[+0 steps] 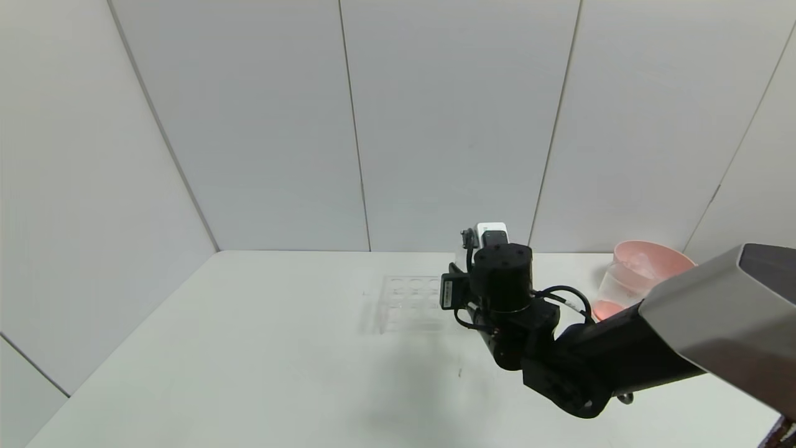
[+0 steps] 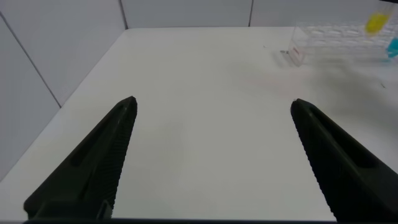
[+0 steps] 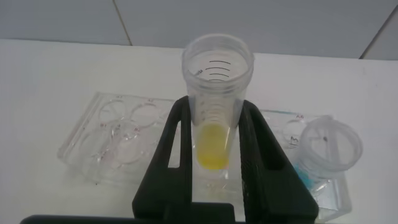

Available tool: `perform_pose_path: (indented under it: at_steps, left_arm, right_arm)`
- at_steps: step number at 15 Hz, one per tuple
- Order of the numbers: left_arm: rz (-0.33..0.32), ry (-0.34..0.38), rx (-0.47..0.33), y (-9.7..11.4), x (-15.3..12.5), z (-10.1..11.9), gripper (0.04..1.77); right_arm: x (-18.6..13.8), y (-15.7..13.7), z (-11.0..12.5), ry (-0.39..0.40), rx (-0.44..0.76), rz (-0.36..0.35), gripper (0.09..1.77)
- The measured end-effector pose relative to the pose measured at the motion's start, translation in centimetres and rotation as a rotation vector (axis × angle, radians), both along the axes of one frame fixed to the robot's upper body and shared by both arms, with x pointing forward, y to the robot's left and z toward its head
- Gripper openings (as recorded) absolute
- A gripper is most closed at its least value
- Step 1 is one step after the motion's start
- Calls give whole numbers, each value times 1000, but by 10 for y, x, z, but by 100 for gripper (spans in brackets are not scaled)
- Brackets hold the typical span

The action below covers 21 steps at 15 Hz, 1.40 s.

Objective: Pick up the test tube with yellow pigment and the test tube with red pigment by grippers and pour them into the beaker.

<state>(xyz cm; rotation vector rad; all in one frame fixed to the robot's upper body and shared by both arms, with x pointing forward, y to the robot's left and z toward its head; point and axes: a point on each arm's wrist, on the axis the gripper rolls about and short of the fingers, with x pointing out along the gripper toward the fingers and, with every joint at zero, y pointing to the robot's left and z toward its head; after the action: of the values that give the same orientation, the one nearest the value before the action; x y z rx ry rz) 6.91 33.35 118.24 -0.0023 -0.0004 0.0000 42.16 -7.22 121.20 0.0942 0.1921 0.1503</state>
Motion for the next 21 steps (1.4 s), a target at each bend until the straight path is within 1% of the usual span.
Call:
perform_pose_path:
  at_steps: [3, 5, 7, 8, 10, 12, 16, 18, 20, 21]
  left_arm:
    - [0, 0, 0, 0, 0, 0, 176]
    - [0, 0, 0, 0, 0, 0, 176]
    - [0, 0, 0, 0, 0, 0, 176]
    - [0, 0, 0, 0, 0, 0, 176]
    - [0, 0, 0, 0, 0, 0, 176]
    - [0, 0, 0, 0, 0, 0, 176]
    - [0, 0, 0, 0, 0, 0, 176]
    - [0, 0, 0, 0, 0, 0, 176]
    - [0, 0, 0, 0, 0, 0, 176]
    - [0, 0, 0, 0, 0, 0, 176]
  right_arm:
    - [1, -13, 30, -60, 10, 2, 51]
    - [4, -31, 54, -106, 22, -6, 51]
    - [8, -55, 72, -123, 19, -49, 51]
    - [10, -72, 81, -129, 21, -73, 51]
    - [15, -108, 93, -141, 29, -100, 51]
    - [17, -151, 98, -140, 22, -88, 51]
    - [15, -249, 98, -136, -62, 3, 51]
    - [12, -298, 98, -154, -150, 53, 51]
    - [12, -333, 93, -185, -292, 83, 51]
    - [15, -345, 90, -208, -362, 90, 51]
